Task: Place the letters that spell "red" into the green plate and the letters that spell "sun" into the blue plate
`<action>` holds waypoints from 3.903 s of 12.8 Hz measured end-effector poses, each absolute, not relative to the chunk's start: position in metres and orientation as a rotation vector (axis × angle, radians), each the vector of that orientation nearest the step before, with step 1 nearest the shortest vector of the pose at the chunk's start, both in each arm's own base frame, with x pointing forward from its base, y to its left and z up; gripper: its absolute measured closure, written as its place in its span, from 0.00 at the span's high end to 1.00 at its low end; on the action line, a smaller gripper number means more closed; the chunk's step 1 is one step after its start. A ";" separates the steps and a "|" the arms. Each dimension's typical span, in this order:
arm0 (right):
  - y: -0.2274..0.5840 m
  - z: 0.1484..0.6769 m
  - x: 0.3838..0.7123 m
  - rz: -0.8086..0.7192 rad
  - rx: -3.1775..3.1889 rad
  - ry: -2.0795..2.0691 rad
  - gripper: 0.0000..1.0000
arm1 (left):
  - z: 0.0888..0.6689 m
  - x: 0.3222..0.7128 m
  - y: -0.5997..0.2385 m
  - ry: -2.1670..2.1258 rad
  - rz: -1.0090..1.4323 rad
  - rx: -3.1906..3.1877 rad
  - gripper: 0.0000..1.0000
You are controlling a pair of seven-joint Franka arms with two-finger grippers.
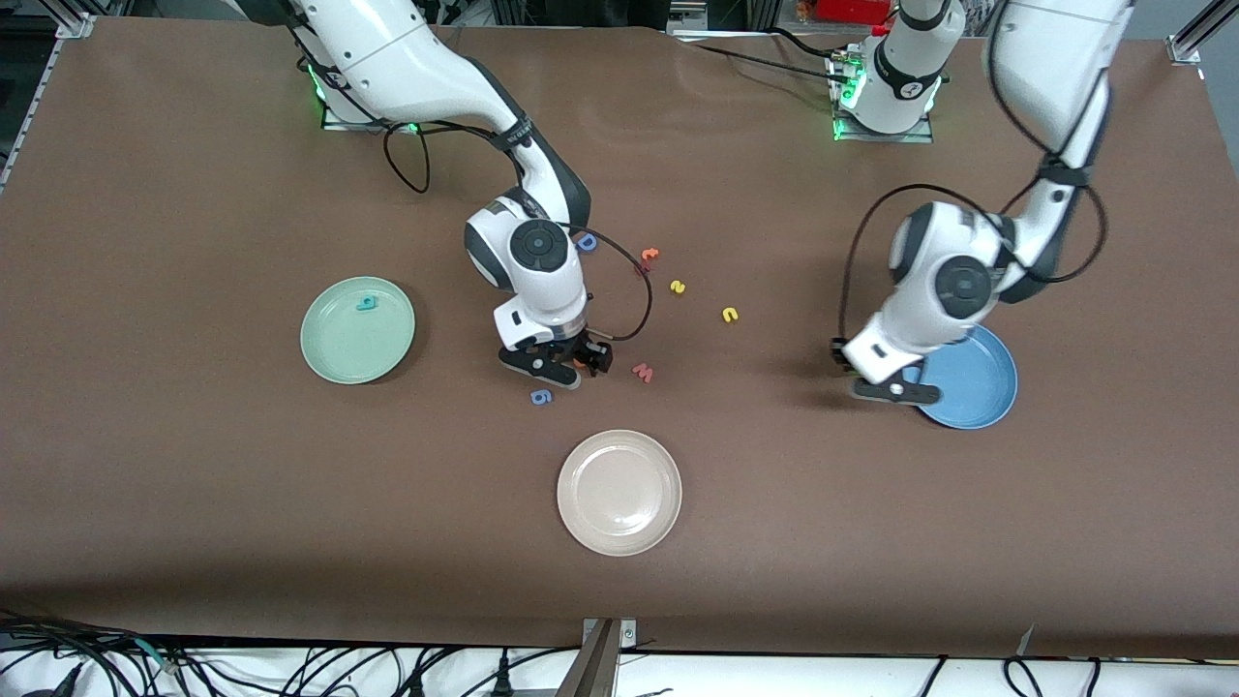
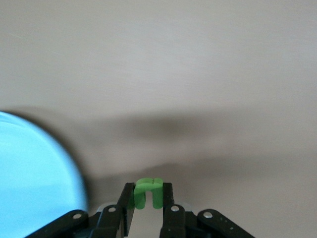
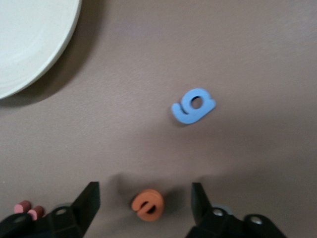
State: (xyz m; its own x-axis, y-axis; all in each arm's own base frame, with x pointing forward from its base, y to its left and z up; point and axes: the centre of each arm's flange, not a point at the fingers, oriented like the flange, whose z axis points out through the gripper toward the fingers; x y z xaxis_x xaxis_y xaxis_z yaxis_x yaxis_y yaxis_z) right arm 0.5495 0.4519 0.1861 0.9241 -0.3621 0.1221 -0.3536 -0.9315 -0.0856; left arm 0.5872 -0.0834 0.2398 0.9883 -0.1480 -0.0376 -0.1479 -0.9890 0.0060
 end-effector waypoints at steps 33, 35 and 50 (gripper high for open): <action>0.213 0.258 0.553 0.307 -3.471 -0.054 0.30 | 0.215 0.490 -0.300 0.067 -0.287 3.152 1.00; 0.175 0.255 0.550 0.351 -3.456 -0.157 0.30 | 0.202 0.489 -0.301 0.316 -0.306 3.137 1.00; 0.105 0.205 0.550 0.295 -3.408 -0.231 0.78 | 0.175 0.483 -0.323 0.586 -0.301 3.066 0.87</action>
